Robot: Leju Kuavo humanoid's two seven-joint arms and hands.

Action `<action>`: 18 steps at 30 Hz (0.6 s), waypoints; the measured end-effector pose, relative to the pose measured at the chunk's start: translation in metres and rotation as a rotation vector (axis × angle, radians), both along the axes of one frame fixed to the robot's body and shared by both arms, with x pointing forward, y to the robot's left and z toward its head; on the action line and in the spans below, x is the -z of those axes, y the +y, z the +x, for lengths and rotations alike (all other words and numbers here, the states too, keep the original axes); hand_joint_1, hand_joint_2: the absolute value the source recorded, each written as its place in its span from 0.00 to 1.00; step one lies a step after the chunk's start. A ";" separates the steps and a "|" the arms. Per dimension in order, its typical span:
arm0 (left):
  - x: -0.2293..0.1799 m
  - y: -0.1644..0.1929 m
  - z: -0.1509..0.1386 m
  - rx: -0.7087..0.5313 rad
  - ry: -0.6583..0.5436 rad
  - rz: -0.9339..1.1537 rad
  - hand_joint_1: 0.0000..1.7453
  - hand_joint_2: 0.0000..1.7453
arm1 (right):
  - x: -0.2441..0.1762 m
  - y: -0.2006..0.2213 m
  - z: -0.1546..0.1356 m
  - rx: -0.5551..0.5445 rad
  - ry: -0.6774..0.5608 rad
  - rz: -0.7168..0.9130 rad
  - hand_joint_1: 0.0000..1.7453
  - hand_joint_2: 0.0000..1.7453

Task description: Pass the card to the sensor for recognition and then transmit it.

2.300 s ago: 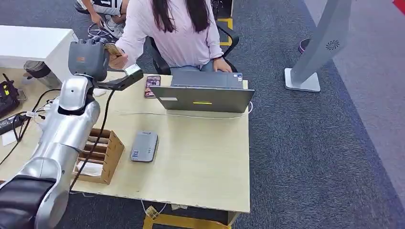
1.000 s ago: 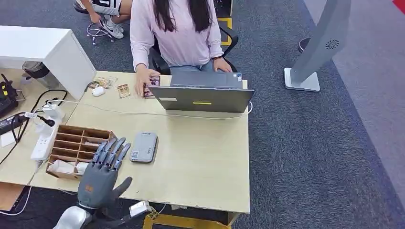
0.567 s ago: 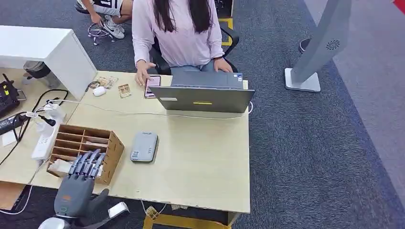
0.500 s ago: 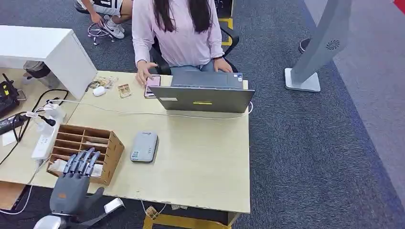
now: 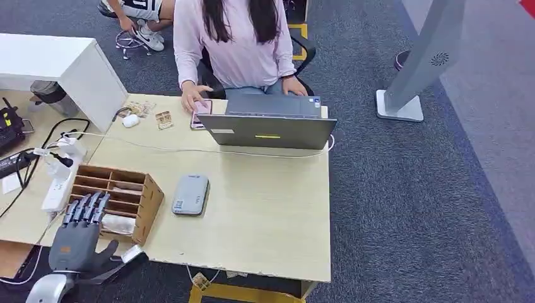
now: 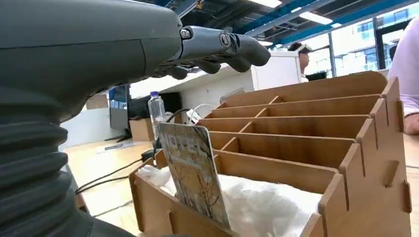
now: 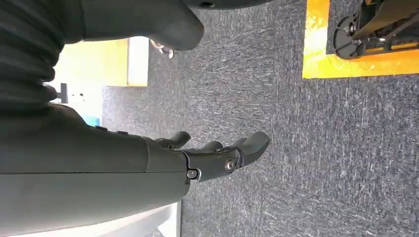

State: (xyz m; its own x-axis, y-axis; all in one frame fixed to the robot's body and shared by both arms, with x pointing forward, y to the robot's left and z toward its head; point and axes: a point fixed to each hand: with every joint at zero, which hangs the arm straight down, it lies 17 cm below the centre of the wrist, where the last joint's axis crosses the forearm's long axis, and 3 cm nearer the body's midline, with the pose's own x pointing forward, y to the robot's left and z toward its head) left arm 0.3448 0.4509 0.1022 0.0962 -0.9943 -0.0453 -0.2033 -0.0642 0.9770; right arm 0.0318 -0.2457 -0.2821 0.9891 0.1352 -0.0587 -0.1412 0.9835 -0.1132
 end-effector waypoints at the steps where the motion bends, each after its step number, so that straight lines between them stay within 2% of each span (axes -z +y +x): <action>1: 0.001 0.001 0.000 -0.001 0.002 0.000 0.00 1.00 | 0.000 0.000 0.000 0.000 0.000 0.000 0.00 1.00; 13: 0.005 0.013 -0.005 -0.035 0.005 -0.023 0.00 1.00 | 0.000 0.000 0.001 -0.007 -0.004 0.002 0.00 1.00; 14: 0.005 0.014 -0.005 -0.035 0.005 -0.026 1.00 1.00 | 0.000 0.000 0.001 -0.007 -0.006 0.003 0.00 1.00; 18: 0.005 0.015 -0.006 -0.031 0.002 -0.039 1.00 1.00 | 0.000 0.001 0.002 -0.008 -0.010 0.004 0.00 1.00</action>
